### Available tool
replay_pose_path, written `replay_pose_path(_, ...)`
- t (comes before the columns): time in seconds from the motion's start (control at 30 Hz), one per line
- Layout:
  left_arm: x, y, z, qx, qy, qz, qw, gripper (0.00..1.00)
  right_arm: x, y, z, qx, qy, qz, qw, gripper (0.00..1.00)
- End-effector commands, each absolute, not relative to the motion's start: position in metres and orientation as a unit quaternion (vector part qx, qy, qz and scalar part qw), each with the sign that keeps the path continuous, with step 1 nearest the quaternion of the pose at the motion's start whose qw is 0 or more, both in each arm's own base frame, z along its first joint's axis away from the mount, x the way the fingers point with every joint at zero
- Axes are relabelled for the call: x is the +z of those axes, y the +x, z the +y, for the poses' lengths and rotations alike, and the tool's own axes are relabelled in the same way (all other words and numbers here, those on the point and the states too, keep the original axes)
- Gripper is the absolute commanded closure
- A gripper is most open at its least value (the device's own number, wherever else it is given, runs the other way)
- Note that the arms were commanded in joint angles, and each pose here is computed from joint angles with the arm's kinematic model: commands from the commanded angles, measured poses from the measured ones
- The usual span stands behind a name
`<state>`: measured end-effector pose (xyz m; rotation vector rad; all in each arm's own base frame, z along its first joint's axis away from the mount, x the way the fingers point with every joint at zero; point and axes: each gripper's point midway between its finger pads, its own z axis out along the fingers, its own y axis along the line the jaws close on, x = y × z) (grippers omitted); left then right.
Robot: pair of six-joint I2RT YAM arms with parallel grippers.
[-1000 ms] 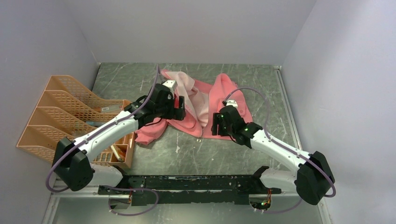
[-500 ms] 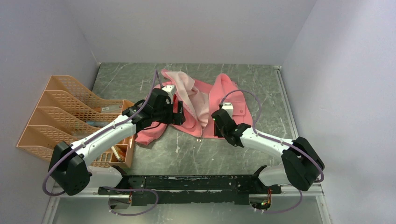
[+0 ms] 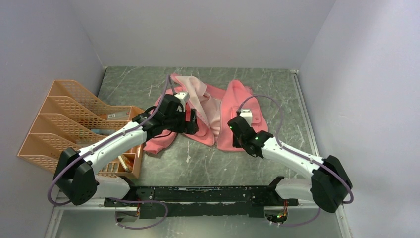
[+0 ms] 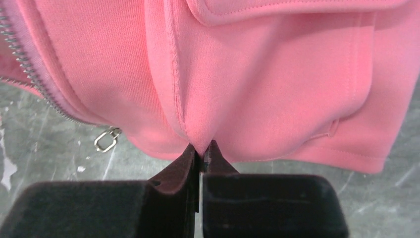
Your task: Zip up the jacket
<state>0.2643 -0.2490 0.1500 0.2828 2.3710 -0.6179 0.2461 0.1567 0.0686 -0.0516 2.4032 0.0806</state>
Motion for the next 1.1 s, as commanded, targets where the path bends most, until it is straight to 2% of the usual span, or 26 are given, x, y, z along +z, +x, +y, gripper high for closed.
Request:
replay_pose_path(0.0,0.155,0.258,-0.266,-0.264,0.124,0.9,0.323,0.04,0.087,0.222,0.148,0.029,-0.027,0.944,0.327,1.0)
replay_pose_path(0.27,0.152,0.253,-0.269,-0.266,0.135,0.9,0.318,0.04,0.087,0.187,0.135,0.017,-0.026,0.965,0.261,1.0)
replay_pose_path(0.6,0.145,0.249,-0.271,-0.267,0.143,0.902,0.309,0.04,0.071,0.203,0.121,-0.048,0.015,0.958,0.281,1.0)
replay_pose_path(0.63,0.145,0.25,-0.271,-0.266,0.142,0.902,0.309,0.04,0.07,0.204,0.124,-0.043,0.017,0.958,0.283,0.97)
replay_pose_path(0.7,0.144,0.249,-0.271,-0.265,0.14,0.902,0.309,0.04,0.071,0.206,0.13,-0.03,0.017,0.958,0.285,0.8)
replay_pose_path(0.77,0.142,0.249,-0.271,-0.266,0.139,0.903,0.308,0.04,0.075,0.206,0.132,-0.02,0.016,0.957,0.287,0.69)
replay_pose_path(0.9,0.143,0.249,-0.269,-0.265,0.136,0.902,0.313,0.04,0.094,0.202,0.133,-0.005,0.007,0.956,0.292,0.59)
replay_pose_path(1.07,0.146,0.248,-0.27,-0.269,0.135,0.899,0.317,0.04,0.107,0.184,0.146,0.032,-0.02,0.962,0.269,0.57)
